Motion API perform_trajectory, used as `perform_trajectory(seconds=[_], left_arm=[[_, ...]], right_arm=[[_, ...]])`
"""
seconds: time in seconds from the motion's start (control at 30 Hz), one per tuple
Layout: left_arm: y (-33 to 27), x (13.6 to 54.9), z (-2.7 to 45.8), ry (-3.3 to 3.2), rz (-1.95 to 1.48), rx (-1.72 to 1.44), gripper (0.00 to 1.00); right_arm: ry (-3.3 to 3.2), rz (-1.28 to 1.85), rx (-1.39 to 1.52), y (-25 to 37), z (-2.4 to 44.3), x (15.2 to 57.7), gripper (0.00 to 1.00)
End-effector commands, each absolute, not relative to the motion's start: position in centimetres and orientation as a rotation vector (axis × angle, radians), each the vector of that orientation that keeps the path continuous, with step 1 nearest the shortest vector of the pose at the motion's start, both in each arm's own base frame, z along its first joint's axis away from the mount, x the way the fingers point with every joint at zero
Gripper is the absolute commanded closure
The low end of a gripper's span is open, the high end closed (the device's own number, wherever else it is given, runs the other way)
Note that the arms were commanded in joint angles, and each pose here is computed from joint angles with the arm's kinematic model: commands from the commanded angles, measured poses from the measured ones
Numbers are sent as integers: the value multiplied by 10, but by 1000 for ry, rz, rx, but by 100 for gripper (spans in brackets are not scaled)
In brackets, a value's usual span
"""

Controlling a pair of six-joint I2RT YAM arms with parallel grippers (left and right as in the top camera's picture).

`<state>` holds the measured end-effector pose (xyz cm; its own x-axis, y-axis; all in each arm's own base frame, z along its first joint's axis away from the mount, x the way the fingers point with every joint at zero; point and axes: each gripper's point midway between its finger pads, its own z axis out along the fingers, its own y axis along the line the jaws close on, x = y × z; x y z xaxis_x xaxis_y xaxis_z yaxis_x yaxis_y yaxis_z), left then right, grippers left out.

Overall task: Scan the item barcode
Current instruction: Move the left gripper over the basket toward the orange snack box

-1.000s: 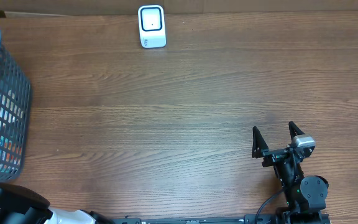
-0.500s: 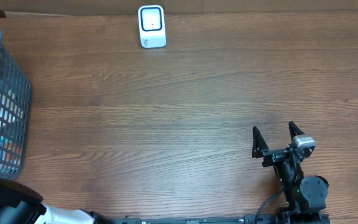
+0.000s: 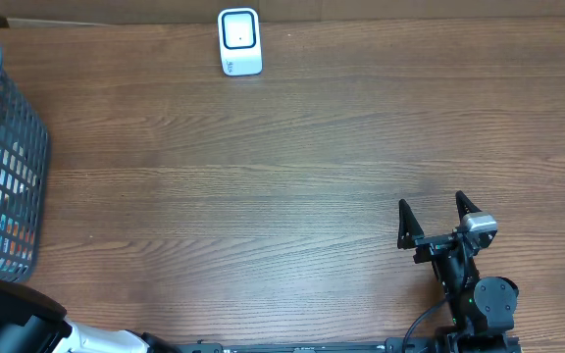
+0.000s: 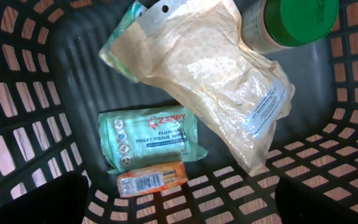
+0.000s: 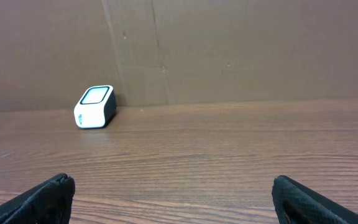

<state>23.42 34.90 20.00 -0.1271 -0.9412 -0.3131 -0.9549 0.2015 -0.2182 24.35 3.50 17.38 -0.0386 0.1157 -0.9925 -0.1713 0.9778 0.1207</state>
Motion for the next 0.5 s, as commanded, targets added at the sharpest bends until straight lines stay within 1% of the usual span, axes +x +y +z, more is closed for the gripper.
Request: perform_trajectory(seconds=[0.0,0.23,0.47], left_arm=[[350,238,192,2073,8,-1829,0],[337,249,174,2145,-57,-1839,0],[328,258,172,2180,-66,-1815,0]], right_arm=[[1593,231,-38,35,171,244,0],[1593,231,-38,35,171,244,0],[1593,231,-38,35,171,244,0]])
